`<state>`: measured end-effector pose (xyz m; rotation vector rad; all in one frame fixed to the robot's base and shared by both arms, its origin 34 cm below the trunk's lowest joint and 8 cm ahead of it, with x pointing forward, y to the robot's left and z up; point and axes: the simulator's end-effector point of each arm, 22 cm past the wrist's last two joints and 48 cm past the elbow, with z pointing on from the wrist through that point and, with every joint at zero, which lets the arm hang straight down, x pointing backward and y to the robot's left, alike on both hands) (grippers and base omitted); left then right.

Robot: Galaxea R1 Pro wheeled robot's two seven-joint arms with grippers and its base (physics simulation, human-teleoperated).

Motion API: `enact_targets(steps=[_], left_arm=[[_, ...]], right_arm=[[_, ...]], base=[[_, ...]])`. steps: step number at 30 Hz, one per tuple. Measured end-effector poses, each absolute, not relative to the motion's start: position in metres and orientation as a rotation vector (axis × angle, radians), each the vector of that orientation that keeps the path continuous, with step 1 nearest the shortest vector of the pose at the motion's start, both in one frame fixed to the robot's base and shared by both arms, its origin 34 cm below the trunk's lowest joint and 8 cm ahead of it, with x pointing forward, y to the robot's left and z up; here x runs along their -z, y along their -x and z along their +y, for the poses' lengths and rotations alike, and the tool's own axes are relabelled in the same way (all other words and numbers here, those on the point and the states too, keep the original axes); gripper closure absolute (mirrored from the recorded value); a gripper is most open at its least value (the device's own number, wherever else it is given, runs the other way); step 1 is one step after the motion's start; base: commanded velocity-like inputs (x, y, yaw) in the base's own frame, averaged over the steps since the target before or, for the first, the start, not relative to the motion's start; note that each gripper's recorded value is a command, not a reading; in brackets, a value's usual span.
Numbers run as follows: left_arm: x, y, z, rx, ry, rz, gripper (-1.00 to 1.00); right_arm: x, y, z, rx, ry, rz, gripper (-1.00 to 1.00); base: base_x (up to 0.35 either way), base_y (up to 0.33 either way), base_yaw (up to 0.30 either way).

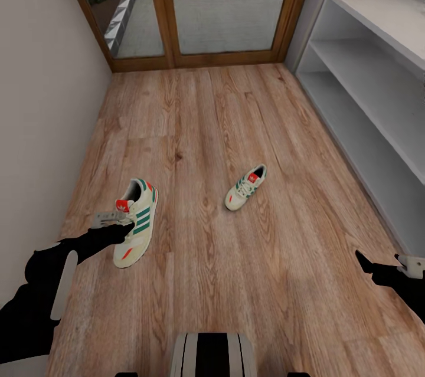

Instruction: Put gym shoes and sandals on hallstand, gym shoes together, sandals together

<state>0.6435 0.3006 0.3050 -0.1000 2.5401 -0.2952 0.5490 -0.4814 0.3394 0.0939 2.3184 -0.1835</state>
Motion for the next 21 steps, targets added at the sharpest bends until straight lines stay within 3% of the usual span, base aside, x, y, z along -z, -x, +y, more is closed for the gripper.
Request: enact_targets(steps=[21], left_arm=[[-0.323, -0.65, 0.3, 0.296, 0.093, 2.508, 1.0]], right_arm=[[-0.355, -0.554, -0.483, 0.191, -0.101, 2.285, -1.0]], base=[[0.0, 0.0, 0.0]])
